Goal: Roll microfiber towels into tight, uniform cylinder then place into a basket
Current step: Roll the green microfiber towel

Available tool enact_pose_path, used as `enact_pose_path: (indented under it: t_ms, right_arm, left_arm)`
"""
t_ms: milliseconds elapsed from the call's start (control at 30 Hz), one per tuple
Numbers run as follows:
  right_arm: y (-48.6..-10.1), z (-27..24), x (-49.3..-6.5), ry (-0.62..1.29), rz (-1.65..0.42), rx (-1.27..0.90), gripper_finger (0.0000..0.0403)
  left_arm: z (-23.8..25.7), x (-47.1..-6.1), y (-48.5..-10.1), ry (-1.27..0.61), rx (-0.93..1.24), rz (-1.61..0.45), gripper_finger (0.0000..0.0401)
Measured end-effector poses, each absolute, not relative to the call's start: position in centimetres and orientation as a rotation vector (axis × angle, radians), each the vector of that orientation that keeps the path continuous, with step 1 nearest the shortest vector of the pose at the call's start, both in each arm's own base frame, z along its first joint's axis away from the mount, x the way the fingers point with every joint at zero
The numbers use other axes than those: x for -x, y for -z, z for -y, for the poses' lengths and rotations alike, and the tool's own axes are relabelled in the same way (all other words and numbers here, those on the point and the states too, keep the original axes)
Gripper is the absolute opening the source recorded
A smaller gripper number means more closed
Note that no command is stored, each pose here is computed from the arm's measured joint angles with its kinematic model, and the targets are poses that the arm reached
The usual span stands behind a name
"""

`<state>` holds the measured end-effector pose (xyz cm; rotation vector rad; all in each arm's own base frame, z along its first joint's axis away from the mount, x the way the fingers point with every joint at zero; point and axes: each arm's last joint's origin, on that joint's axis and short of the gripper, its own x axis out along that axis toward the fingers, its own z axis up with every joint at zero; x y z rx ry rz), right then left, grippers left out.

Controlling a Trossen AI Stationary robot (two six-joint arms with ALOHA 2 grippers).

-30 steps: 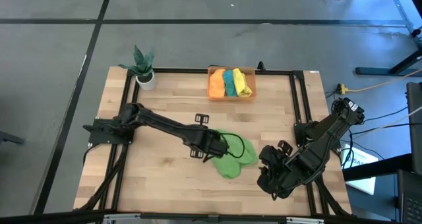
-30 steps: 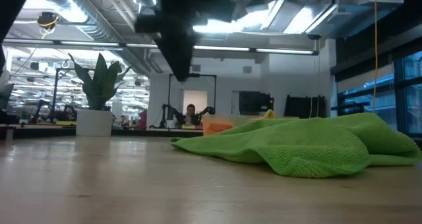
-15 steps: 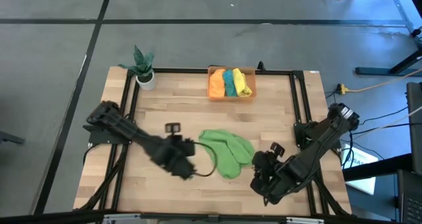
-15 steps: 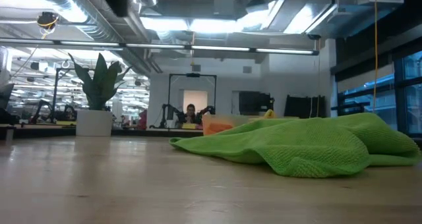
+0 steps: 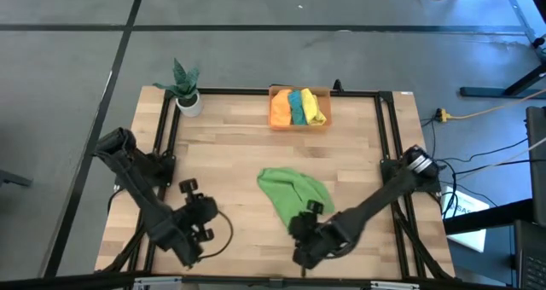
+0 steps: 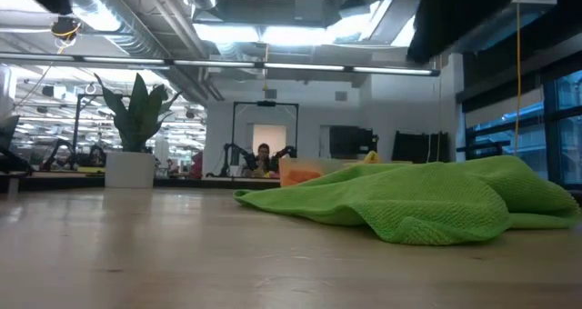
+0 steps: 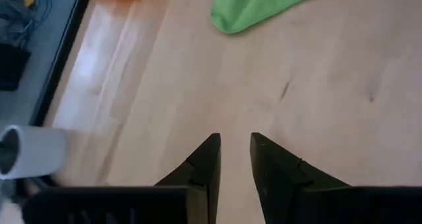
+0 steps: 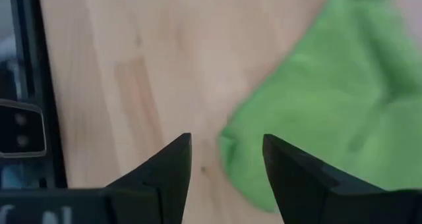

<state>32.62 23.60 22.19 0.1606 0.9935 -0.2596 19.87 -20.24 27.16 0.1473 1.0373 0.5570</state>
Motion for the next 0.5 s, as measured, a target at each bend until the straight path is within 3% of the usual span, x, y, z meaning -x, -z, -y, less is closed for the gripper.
enact_pose_path:
  t_ms: [133,500]
  right_arm:
    - [-19.4,-22.9,-34.7,0.175,-1.108,-0.161,0.0188]
    - [-14.8,-20.8,-37.0,0.189,-1.27,-0.229,0.0188]
  left_arm:
    - [21.6,-18.5,-25.4,-0.528,-0.104,-0.992,0.0075]
    - [22.9,-16.3,-23.9,-0.502,-0.07,-0.954,0.0075]
